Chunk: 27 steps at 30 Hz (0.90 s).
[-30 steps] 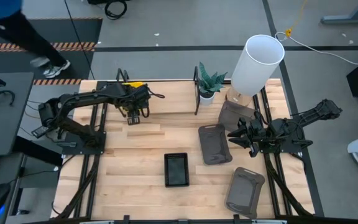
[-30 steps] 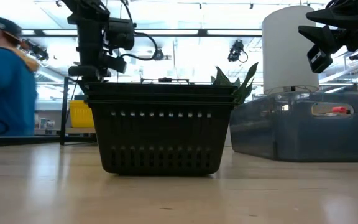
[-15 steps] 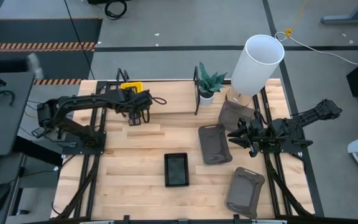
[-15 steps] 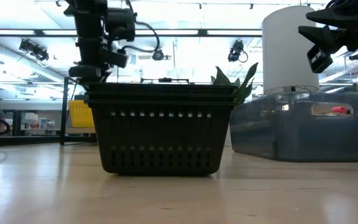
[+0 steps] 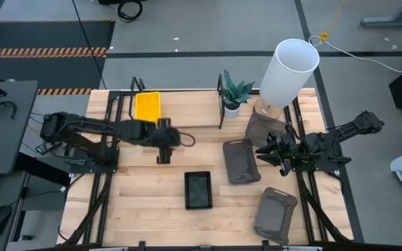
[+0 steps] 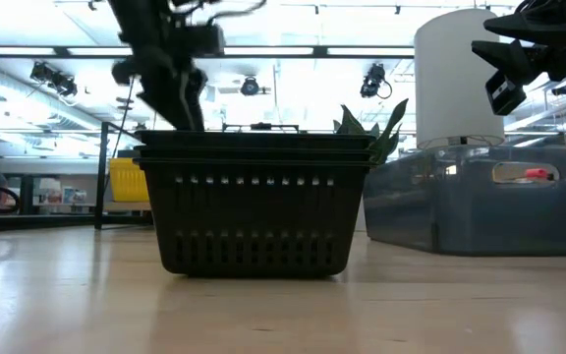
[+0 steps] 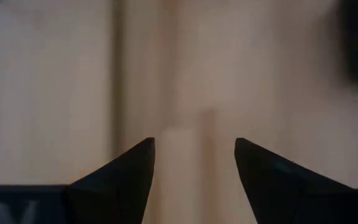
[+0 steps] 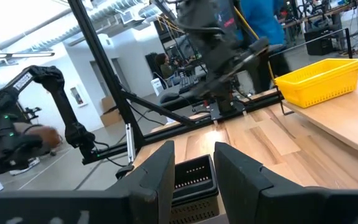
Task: Stack baskets on shelf by color
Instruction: Put the black bins on the shelf
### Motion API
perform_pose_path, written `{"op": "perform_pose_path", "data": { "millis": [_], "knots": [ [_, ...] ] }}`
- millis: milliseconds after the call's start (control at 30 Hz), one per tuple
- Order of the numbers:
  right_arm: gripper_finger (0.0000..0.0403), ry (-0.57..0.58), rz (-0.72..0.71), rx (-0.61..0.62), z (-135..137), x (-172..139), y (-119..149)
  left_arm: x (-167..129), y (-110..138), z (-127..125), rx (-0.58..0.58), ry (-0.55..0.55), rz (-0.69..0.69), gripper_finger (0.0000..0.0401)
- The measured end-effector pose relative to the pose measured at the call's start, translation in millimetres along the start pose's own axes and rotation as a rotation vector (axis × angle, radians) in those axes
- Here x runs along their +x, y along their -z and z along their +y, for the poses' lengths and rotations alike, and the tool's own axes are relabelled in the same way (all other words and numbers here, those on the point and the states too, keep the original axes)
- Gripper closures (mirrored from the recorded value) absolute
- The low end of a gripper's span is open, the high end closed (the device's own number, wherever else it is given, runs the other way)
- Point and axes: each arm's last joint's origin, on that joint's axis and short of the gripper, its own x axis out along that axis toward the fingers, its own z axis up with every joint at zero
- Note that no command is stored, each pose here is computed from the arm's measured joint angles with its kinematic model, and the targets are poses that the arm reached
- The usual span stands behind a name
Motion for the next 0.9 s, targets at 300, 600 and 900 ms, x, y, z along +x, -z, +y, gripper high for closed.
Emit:
{"op": "perform_pose_path", "data": {
  "millis": [300,600,900],
  "knots": [
    [0.0284,0.0,0.0,0.0,0,0,0,-3,-19,-55,-0.212,0.221,-0.127,0.0189],
    [0.0284,0.0,0.001,0.0,0,0,0,27,-32,-81,-0.273,0.315,-0.146,0.0219],
    [0.0284,0.0,0.001,0.0,0,0,0,40,-45,-91,-0.206,0.415,-0.242,0.0217]
  ]
}}
